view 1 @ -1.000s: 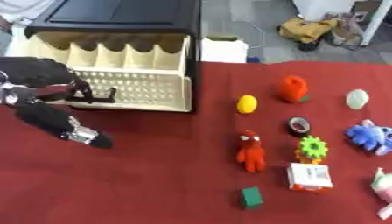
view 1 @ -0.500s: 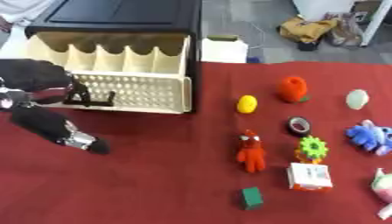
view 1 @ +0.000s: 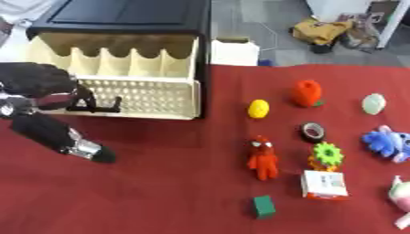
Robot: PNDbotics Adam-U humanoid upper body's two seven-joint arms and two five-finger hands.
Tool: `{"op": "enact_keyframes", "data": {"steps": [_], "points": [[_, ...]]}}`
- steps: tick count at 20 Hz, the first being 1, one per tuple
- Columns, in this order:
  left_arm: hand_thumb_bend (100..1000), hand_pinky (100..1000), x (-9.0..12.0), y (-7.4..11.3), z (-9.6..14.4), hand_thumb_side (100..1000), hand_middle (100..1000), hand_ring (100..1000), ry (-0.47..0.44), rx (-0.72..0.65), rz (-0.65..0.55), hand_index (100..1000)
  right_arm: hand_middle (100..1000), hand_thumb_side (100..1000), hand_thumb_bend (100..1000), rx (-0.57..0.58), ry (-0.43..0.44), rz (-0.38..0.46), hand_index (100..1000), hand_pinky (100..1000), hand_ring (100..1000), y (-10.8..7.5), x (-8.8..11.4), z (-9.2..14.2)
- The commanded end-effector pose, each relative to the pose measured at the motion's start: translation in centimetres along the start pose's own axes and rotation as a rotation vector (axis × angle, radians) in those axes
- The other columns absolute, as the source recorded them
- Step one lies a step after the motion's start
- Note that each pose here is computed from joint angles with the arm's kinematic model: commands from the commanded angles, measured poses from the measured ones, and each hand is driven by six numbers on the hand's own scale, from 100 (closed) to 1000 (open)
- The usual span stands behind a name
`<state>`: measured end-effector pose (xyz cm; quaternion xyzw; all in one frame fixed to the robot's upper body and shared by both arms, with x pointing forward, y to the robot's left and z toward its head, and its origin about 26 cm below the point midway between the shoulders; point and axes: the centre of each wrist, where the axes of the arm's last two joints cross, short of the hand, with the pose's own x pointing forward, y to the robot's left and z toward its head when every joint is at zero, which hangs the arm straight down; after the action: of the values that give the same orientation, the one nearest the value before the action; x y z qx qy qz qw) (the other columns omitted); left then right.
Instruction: Pick up objects from table and place into drawer.
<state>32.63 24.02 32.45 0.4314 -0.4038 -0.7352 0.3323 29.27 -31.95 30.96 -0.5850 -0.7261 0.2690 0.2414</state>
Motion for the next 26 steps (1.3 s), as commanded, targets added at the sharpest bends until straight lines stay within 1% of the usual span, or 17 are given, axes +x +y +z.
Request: {"op": "enact_keyframes", "data": {"steps": [1, 9, 12, 15, 16, 26], "points": [[850, 100, -0.5, 0.5, 1.0, 1000, 100, 100, 0.03, 0.009, -0.026, 790, 767, 1000, 100, -0.032, -0.03, 0.032, 821, 703, 780, -1.2, 0.1, -0.5], [832, 100, -0.8, 0.9, 1.7, 1000, 100, 100, 0.071, 0.034, -0.035, 857, 767, 1000, 100, -0.03, -0.031, 0.035, 821, 705, 780, -1.2, 0.1, -0.5], [822, 100, -0.6, 1.2, 2.0, 1000, 100, 100, 0.067, 0.051, -0.03, 892, 767, 1000, 100, -0.029, -0.029, 0.034, 821, 707, 780, -1.2, 0.1, -0.5], [805, 100, -0.3, 1.6, 2.4, 1000, 100, 100, 0.062, 0.074, -0.022, 956, 767, 1000, 100, -0.027, -0.029, 0.035, 821, 708, 780, -1.2, 0.1, -0.5], [803, 100, -0.3, 1.8, 2.6, 1000, 100, 100, 0.063, 0.086, -0.018, 963, 767, 1000, 100, -0.027, -0.028, 0.035, 821, 708, 780, -1.2, 0.1, -0.5], [790, 100, 0.4, 3.3, 4.6, 1000, 100, 100, 0.042, 0.176, 0.003, 943, 767, 1000, 100, -0.029, -0.023, 0.039, 821, 708, 780, -1.2, 0.0, -0.4]]}}
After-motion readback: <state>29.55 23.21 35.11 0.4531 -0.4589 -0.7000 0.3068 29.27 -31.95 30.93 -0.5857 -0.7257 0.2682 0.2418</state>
